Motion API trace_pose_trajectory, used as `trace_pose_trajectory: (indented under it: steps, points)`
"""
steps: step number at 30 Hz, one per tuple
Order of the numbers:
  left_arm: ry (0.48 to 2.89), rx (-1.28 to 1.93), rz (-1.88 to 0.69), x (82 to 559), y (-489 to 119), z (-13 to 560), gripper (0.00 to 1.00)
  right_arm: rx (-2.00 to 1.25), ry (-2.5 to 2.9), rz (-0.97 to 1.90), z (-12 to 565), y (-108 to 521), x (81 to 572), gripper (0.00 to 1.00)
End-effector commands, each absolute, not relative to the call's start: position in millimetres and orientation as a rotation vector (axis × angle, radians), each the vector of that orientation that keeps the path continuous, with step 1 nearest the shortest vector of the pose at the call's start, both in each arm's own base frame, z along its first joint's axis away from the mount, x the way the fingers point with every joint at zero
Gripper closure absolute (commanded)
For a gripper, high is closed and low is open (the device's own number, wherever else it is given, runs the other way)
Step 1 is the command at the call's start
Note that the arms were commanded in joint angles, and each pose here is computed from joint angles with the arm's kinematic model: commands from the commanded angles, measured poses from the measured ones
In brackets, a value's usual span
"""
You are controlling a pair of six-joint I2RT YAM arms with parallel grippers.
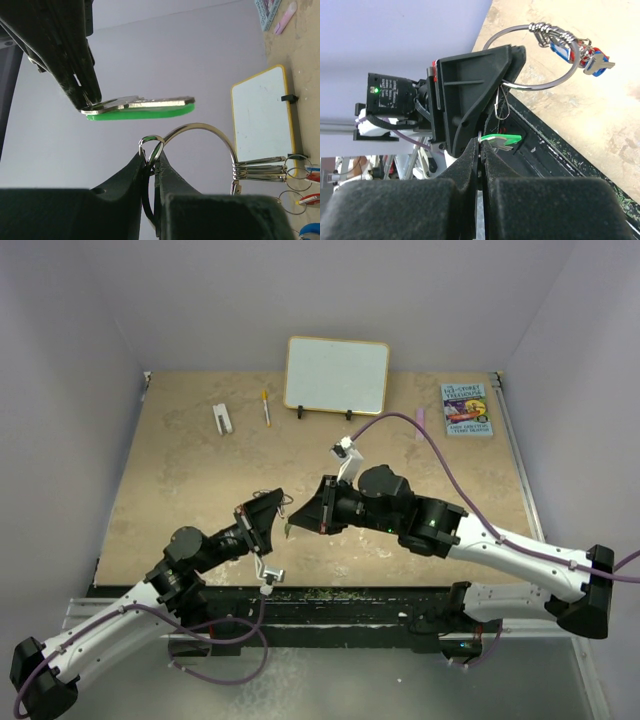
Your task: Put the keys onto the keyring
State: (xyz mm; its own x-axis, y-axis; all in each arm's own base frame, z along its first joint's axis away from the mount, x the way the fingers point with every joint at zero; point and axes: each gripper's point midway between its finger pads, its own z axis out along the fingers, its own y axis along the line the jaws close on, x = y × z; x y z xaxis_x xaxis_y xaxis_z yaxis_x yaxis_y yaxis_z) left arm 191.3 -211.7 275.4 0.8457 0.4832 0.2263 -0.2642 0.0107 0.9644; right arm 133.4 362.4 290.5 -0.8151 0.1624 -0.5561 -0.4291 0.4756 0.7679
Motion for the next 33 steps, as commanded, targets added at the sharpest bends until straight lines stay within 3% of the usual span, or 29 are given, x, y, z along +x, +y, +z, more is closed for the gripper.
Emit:
trace_pose_trajectory:
  steps: [1,33]
  points:
    - [0.085,1.376,0.645,180.7,-211.7,300.8,0.96,-0.151,2.127,1.376,298.5,359.9,140.7,1.0]
    - [-0.019,1.414,0.718,175.4,-217.5,294.0,0.96,-0.205,2.181,1.48,281.1,379.5,144.4,1.0]
